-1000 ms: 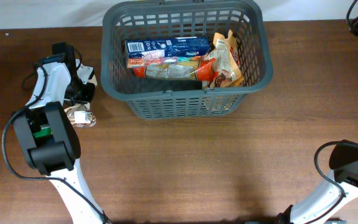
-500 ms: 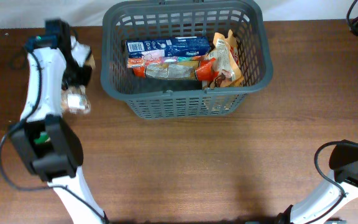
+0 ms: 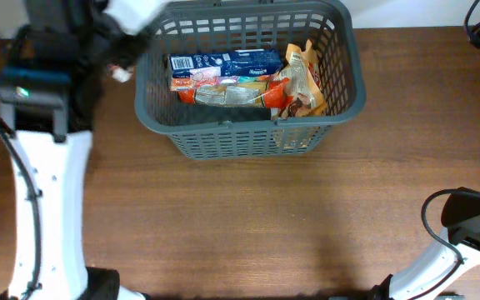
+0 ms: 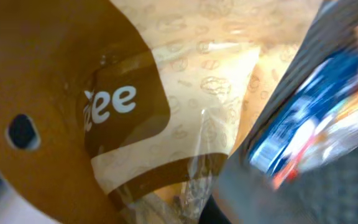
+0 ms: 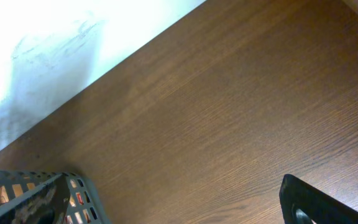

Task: Pack container
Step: 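Carry the coffee bag into the basket and release it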

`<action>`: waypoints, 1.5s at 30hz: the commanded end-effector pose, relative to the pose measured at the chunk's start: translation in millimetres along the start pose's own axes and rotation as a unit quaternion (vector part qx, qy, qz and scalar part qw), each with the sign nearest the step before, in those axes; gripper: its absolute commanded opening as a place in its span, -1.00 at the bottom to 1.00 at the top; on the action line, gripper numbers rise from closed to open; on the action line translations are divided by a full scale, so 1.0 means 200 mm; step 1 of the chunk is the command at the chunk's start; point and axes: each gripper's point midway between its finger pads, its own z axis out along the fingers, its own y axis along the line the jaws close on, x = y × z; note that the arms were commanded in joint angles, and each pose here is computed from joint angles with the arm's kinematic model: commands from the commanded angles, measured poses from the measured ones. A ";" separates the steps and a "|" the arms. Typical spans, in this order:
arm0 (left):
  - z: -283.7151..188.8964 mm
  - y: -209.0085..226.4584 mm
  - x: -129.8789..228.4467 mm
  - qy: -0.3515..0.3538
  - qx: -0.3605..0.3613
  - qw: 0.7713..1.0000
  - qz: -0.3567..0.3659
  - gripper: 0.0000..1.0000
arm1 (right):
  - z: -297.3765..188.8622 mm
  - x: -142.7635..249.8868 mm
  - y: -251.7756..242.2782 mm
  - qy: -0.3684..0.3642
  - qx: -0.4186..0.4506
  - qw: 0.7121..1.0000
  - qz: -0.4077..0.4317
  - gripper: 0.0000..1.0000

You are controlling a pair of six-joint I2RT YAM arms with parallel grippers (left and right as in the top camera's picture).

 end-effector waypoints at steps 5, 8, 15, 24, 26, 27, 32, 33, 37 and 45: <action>0.28 -0.45 -0.28 -0.100 0.123 0.977 0.141 -0.96 | 0.01 0.00 0.00 0.004 -0.003 1.000 0.008 0.97; 0.49 -0.57 -0.27 -0.097 0.144 0.974 0.145 -0.96 | 0.01 0.00 0.00 0.003 -0.003 1.000 0.007 0.98; 0.86 -0.92 -0.31 -0.138 0.208 0.956 0.151 -0.97 | 0.01 0.00 0.00 0.004 -0.003 1.000 0.008 0.98; 0.98 -1.22 -0.43 -0.177 0.234 0.941 0.170 -0.97 | 0.01 0.00 0.00 0.003 -0.003 1.000 0.007 0.98; 0.99 -1.29 -0.43 -0.173 0.247 0.938 0.173 -0.96 | 0.01 0.00 0.00 0.004 -0.003 1.000 0.008 0.98; 1.00 -1.32 -0.42 -0.170 0.251 0.937 0.175 -0.96 | 0.01 0.00 0.00 0.003 -0.003 1.000 0.007 0.98; 1.03 -1.30 -0.38 -0.139 0.232 0.947 0.174 0.98 | 0.01 0.00 0.00 0.004 -0.003 1.000 0.007 0.98; 1.03 -1.27 -0.38 -0.131 0.221 0.951 0.173 0.98 | 0.01 0.00 0.00 0.004 -0.003 1.000 0.007 0.97; 0.93 -1.04 -0.42 -0.092 0.149 0.977 0.126 0.98 | 0.01 0.00 0.00 0.003 -0.003 1.000 0.007 0.98; 0.29 -0.52 -0.52 -0.086 0.038 0.993 0.066 0.98 | 0.01 0.00 0.00 0.004 -0.003 1.000 0.007 0.98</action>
